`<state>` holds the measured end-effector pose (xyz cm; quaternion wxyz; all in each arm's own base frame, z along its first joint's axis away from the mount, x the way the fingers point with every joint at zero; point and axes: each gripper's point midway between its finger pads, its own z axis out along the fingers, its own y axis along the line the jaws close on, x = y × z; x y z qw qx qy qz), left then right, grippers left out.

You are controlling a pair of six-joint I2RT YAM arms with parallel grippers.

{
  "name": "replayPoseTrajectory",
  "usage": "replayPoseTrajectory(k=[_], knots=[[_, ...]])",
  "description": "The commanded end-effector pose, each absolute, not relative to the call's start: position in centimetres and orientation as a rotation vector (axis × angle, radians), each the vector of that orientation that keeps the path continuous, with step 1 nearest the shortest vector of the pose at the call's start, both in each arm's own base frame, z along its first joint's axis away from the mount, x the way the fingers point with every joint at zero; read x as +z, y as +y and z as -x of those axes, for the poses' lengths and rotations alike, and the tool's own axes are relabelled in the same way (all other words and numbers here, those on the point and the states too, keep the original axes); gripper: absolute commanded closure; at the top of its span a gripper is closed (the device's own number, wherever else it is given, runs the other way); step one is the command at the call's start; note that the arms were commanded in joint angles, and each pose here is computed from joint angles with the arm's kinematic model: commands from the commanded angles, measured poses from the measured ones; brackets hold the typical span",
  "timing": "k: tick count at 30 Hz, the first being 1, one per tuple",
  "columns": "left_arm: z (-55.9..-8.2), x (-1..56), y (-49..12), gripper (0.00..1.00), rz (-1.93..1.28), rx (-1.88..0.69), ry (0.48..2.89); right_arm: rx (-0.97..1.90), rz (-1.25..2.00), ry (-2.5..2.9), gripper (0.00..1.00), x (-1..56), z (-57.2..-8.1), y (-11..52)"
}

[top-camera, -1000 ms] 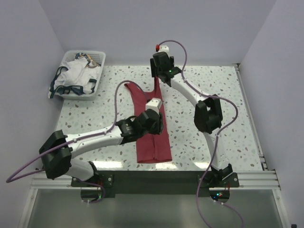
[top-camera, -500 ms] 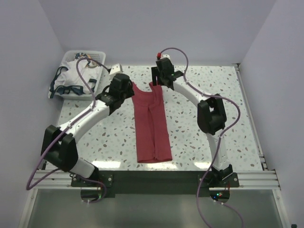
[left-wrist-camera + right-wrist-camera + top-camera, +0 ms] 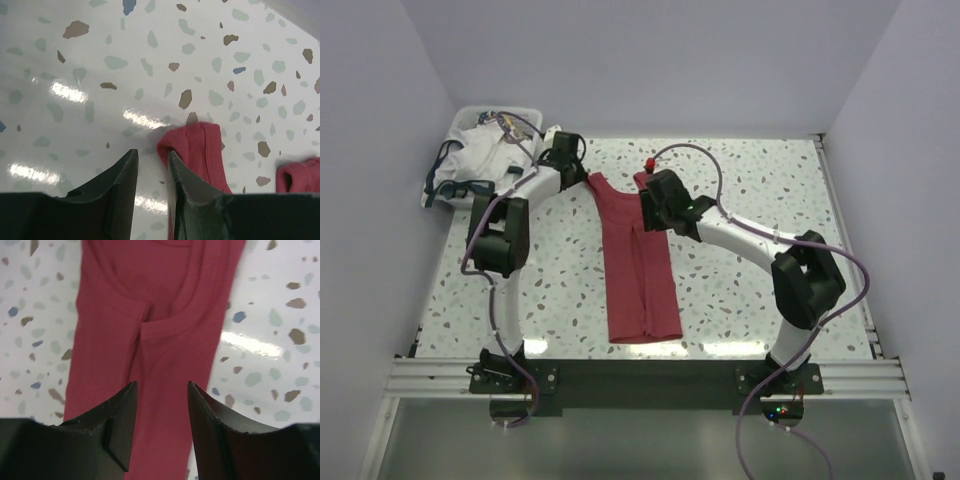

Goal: Fold and stack the tank tops
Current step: Fold the tank top

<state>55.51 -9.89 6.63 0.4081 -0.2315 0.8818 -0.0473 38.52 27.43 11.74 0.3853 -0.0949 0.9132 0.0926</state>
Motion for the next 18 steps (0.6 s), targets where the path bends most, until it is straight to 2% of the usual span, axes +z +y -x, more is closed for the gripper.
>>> replayPoseTrajectory(k=[1,6,8,12,18], knots=[[-59.4,8.9,-10.5,0.66,0.555,-0.211,2.137,0.304,0.231,2.267,0.52,13.4,-37.4,29.0],[-60.9,8.6,-11.3,0.66,0.545,-0.274,2.131,0.324,0.247,2.266,0.53,12.9,-37.2,29.5],[-61.4,8.9,-11.6,0.62,0.535,-0.298,2.118,0.311,0.257,2.261,0.53,13.0,-37.4,29.7],[-61.3,8.5,-11.9,0.62,0.529,-0.313,2.128,0.296,0.265,2.258,0.53,12.9,-37.7,29.7],[-60.7,8.5,-11.2,0.69,0.563,-0.280,2.129,0.301,0.275,2.265,0.54,12.7,-37.6,30.0]])
